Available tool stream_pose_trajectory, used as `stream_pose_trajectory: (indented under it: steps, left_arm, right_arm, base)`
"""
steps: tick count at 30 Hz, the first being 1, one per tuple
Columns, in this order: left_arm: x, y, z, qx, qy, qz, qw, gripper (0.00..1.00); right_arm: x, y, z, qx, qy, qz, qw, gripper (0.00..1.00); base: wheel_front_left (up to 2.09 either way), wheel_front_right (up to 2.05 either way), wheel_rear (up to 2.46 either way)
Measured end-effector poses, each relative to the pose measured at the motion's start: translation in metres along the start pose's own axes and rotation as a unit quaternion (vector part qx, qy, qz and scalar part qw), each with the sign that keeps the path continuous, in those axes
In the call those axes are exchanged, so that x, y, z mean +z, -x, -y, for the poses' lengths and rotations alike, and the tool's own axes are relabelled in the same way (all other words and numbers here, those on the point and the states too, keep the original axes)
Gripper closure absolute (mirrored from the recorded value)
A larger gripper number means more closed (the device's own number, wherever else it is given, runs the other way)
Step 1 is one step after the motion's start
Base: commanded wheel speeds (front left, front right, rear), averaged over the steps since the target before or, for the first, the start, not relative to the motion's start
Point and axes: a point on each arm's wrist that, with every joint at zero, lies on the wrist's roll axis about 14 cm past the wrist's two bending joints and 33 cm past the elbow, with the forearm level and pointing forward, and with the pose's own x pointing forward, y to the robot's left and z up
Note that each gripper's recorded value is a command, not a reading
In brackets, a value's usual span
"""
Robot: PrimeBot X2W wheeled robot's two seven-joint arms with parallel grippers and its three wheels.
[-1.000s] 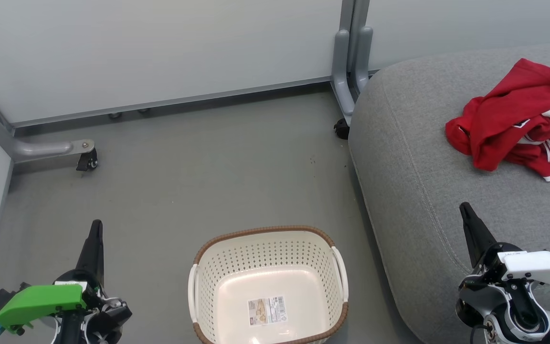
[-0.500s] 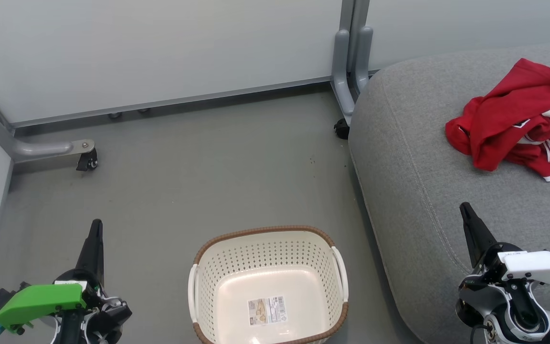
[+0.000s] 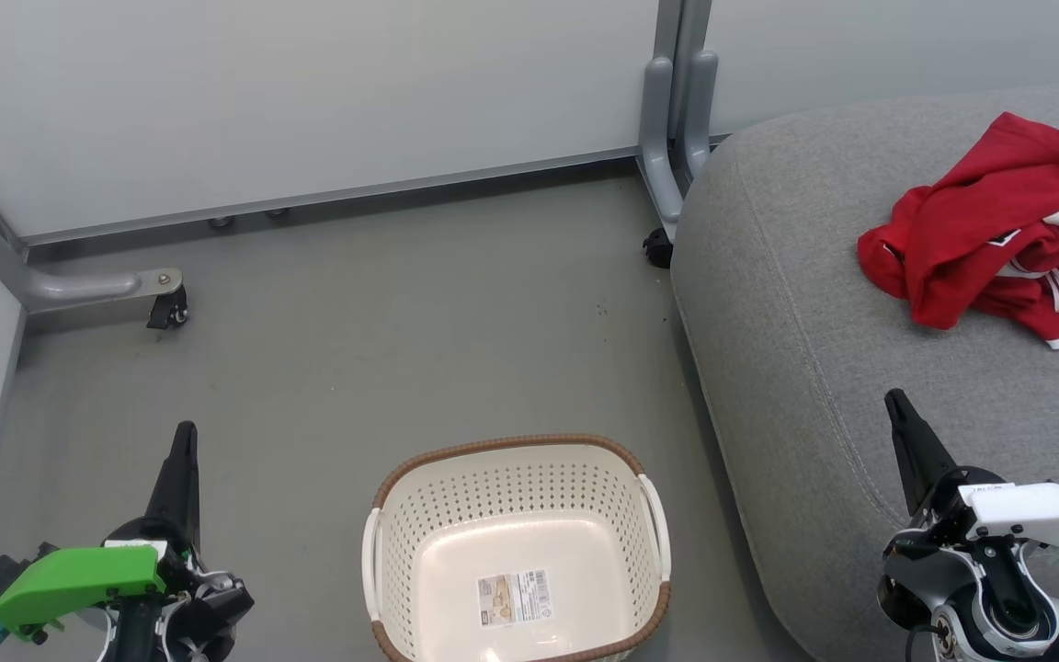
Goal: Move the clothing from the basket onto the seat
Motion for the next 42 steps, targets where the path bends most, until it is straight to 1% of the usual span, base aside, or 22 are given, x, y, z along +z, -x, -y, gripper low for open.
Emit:
stream_pose_trajectory:
  steps: [42]
  left_arm:
    - [0.0001, 0.0, 0.0, 0.0, -0.001, 0.0, 1.0, 1.0]
  right_arm:
    - [0.0002, 0.0, -0.0001, 0.0, -0.001, 0.0, 1.0, 1.0]
  base:
    - [0.0, 0.0, 0.0]
